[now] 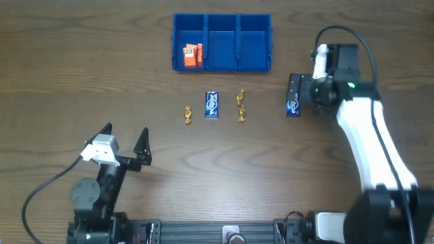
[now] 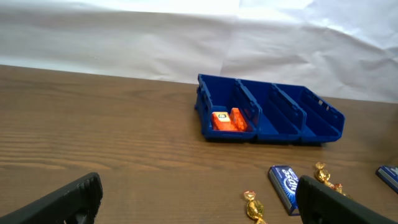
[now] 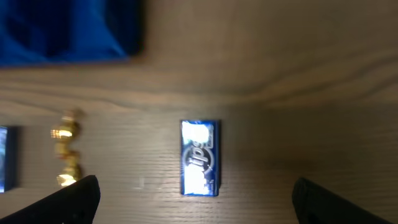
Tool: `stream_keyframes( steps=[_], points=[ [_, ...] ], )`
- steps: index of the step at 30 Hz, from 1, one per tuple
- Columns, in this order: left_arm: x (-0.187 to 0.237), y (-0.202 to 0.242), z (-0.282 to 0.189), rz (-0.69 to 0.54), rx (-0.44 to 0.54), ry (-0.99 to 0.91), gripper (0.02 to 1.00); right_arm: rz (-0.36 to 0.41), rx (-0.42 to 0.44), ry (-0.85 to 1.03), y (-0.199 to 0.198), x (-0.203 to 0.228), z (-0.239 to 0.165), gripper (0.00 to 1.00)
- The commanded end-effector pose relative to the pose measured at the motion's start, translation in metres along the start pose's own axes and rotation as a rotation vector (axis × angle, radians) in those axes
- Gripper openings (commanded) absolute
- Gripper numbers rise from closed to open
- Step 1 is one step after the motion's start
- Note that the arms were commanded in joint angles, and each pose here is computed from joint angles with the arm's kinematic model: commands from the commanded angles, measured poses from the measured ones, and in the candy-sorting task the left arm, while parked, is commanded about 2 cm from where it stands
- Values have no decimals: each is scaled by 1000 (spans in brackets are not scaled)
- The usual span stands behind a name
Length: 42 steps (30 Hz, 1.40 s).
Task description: Sort Candies Into Trays
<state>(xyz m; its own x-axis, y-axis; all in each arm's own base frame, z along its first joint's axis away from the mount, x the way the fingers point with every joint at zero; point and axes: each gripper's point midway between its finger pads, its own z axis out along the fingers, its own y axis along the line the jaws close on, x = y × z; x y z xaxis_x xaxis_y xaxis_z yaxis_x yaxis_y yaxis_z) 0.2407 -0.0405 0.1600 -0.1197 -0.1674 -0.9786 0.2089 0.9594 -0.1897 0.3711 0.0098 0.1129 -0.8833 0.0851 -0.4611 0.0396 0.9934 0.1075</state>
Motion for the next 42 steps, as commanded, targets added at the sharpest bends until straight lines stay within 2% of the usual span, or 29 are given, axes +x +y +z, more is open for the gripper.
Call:
stream_keyframes(
  steps=[1,4,9,23,28,30,33,36,42],
  points=[
    [18,-2,1,-17,24,55,998,-13,18,110,0,14,42,998],
    [18,-2,1,-17,24,55,998,-21,24,136,3,20,61,998],
    [18,-2,1,-17,24,55,998,-36,94,170,0,29,83,998],
    [18,-2,1,-17,25,55,996,-53,95,219,4,42,98,1000],
    [18,-2,1,-17,24,54,998,-53,98,218,4,42,99,853],
    [18,-2,1,-16,24,55,998,-53,98,217,4,41,99,717],
    [18,-2,1,-17,24,55,998,-53,98,216,4,41,99,577],
    [18,-2,1,-17,24,54,998,-53,98,216,4,41,99,524],
    [18,-2,1,-17,25,54,998,-54,109,215,2,41,99,487]
  ],
)
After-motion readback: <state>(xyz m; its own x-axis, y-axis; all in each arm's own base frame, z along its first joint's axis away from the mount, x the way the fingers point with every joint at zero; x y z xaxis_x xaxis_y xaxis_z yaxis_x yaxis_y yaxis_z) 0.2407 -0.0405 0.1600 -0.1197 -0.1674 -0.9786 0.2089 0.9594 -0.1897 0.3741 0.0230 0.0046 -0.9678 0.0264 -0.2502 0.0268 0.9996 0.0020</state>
